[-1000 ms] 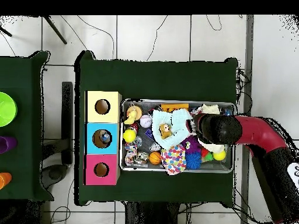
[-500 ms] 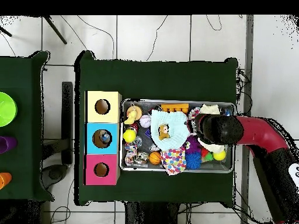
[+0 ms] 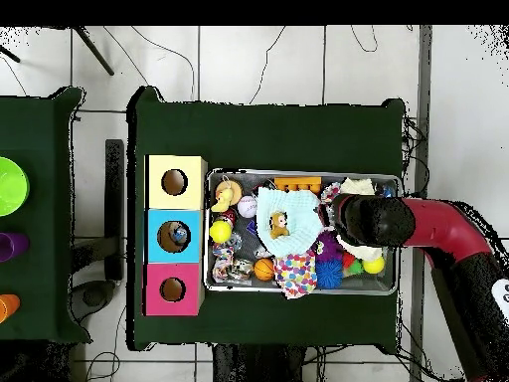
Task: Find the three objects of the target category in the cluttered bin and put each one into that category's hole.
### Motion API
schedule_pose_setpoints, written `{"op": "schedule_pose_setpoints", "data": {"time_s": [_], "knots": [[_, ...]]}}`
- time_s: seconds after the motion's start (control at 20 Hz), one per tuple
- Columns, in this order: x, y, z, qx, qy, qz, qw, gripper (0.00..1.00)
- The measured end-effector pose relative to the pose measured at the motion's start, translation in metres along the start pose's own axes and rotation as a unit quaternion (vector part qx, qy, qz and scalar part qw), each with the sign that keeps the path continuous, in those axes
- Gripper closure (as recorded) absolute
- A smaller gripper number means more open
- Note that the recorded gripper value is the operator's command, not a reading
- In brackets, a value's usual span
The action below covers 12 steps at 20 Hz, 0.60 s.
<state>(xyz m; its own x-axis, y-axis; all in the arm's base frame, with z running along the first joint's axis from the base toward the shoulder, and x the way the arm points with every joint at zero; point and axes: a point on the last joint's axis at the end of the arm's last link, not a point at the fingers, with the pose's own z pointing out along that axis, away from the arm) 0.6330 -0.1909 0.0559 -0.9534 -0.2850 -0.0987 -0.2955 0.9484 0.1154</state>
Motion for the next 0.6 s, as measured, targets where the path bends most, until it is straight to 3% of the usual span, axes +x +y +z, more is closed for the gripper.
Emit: {"op": "schedule_pose_setpoints", "data": {"time_s": [0.6], "knots": [[-0.005,0.006,-0.013,0.012,0.0,-0.011,0.9999,0.0]]}}
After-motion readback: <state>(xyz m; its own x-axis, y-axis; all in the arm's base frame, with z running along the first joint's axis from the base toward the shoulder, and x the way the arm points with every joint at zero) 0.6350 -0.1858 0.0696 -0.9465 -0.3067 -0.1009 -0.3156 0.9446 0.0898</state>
